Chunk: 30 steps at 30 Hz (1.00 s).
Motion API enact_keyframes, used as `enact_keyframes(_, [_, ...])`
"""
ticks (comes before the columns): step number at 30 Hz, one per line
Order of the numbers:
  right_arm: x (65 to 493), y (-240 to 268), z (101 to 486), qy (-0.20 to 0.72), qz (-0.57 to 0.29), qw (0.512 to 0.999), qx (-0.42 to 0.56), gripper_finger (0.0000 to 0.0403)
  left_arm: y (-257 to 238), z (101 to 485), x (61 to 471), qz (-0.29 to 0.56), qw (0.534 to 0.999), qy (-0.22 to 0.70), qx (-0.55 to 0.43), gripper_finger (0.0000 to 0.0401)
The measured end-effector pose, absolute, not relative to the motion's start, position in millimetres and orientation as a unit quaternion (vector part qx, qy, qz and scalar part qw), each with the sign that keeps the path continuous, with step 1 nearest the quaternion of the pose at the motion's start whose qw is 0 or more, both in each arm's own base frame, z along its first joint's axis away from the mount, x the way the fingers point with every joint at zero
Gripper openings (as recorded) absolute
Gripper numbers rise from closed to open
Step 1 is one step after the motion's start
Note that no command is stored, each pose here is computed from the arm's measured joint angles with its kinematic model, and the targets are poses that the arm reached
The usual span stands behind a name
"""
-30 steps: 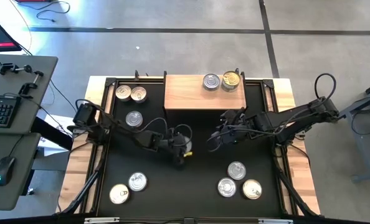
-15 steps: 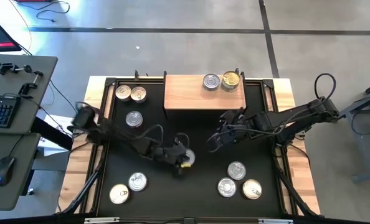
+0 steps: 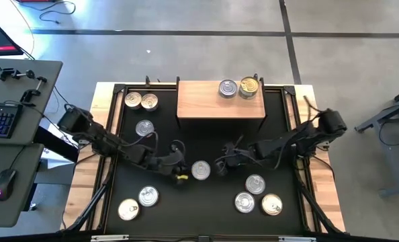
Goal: Stack canned seafood by type on shelf
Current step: Stack the green tuna can on top of the green tuna can on the shelf
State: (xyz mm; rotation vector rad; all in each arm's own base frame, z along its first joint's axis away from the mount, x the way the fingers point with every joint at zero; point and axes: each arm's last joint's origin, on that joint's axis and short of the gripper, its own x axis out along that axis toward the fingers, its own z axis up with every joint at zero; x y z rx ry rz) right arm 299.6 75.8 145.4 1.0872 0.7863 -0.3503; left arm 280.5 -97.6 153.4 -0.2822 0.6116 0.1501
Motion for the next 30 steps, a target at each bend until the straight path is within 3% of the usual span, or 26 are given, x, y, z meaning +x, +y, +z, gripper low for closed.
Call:
enact_keyframes(6, [312.6,78.1,123.7,0.369,-0.174,0.746,0.526,0.0,-103.5,130.7,278.7,0.06,0.932,0.342,-0.102,0.0])
enact_keyframes(10, [324.9,81.1,126.4,0.363,-0.168,0.751,0.526,0.0,-101.2,126.3,277.5,0.096,0.902,0.387,-0.164,0.0])
enact_keyframes(16, [329.3,79.2,131.6,0.36,-0.188,0.758,0.51,0.0,-99.7,125.6,281.2,0.108,0.891,0.377,-0.228,0.0])
enact_keyframes(25, [326.7,76.1,129.2,0.377,-0.205,0.751,0.502,0.0,-102.2,129.7,286.0,0.095,0.896,0.363,-0.236,0.0])
enact_keyframes(30, [326.8,76.0,127.4,0.379,-0.208,0.749,0.503,0.0,-97.4,114.3,285.6,0.118,0.875,0.398,-0.25,0.0])
